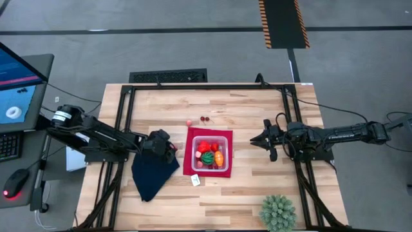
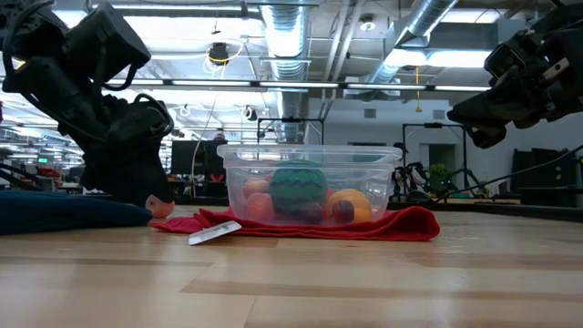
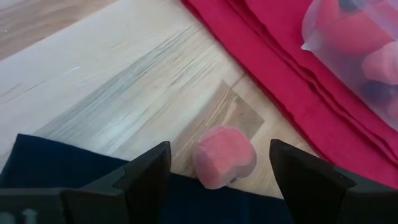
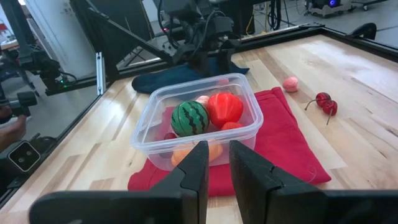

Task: Pick and placing Produce into tupperware
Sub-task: Put the peach in the transparent bin

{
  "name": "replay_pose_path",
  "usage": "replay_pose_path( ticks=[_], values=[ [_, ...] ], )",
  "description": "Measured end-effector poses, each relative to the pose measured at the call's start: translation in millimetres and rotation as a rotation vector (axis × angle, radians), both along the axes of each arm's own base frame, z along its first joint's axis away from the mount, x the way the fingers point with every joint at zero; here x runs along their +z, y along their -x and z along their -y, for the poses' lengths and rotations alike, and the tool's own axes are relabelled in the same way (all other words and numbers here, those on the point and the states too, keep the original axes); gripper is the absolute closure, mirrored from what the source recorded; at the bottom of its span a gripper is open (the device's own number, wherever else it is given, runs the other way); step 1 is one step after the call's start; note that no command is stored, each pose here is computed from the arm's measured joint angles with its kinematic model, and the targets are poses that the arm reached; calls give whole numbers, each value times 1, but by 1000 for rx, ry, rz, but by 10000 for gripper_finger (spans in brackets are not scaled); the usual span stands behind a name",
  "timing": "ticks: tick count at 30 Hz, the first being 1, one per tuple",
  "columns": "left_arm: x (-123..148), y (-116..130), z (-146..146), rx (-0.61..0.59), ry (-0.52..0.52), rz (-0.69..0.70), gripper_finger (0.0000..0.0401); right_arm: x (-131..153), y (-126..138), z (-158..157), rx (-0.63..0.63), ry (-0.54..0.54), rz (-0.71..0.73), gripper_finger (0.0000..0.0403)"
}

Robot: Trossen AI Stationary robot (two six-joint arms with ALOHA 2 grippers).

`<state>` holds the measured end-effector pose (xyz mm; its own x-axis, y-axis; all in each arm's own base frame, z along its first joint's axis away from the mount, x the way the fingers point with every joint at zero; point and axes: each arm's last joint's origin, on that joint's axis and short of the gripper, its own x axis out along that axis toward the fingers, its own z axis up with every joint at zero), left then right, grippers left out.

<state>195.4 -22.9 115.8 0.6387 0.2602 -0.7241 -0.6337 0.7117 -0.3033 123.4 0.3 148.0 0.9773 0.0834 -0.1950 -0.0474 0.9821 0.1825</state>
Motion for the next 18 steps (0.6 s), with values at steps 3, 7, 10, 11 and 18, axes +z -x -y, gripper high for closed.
replay_pose_path(
  ticks=[3,7,10,11,18],
  values=[
    [0,0,0,0,-1,0,141,0,0,0,-1,0,0,315],
    [-2,0,0,5,1,-8,166,0,0,0,0,0,0,315],
    [-3,-2,0,5,3,-2,187,0,0,0,0,0,0,315],
    [-4,-2,0,4,3,-6,192,0,0,0,-1,0,0,315],
    [-11,-6,1,17,-6,-11,221,0,0,0,0,0,-4,315]
  ],
)
